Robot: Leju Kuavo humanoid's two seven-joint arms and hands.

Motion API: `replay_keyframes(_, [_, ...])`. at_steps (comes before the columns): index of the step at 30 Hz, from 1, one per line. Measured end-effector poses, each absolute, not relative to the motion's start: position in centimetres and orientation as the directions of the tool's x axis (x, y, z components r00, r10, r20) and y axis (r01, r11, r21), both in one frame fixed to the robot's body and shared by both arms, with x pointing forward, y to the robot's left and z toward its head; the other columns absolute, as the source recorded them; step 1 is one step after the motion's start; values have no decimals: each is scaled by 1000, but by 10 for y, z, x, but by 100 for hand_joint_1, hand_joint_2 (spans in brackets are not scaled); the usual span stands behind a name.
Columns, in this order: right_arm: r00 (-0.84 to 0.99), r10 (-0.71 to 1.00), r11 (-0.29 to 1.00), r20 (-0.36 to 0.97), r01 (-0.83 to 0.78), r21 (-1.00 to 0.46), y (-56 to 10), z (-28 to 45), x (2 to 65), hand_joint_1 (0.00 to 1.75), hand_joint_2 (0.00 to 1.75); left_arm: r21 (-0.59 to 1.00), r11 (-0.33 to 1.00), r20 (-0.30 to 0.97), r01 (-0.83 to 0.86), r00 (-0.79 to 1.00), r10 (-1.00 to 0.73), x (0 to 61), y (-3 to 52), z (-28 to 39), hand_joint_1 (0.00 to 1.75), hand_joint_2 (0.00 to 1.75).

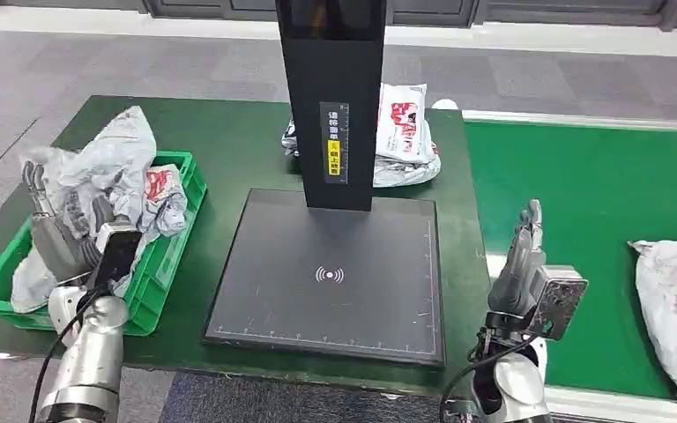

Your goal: Moved the parcel from conveyor to table for the left to box.

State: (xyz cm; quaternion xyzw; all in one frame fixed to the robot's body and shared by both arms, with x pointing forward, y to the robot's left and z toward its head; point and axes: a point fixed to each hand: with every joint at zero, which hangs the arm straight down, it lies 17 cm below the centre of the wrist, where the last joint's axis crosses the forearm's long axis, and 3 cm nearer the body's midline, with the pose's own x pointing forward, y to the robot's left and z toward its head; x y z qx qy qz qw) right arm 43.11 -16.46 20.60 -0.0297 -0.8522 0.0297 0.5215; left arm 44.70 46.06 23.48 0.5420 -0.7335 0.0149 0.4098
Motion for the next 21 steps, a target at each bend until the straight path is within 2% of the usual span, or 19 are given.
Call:
replay_keyframes(9, [-447,84,996,891,18,-85,-164,201,432,0,0,396,418,621,-818,-97,-778,444,455,243,0,0])
replay_keyframes(15, [-442,73,997,894,28,-67,-167,200,436,0,0,322,466,706,-824,-119,-698,444,463,236,0,0])
replay_keyframes(21, [-433,71,997,899,38,-60,-168,198,441,0,0,321,486,717,-813,-128,-686,456,457,233,0,0])
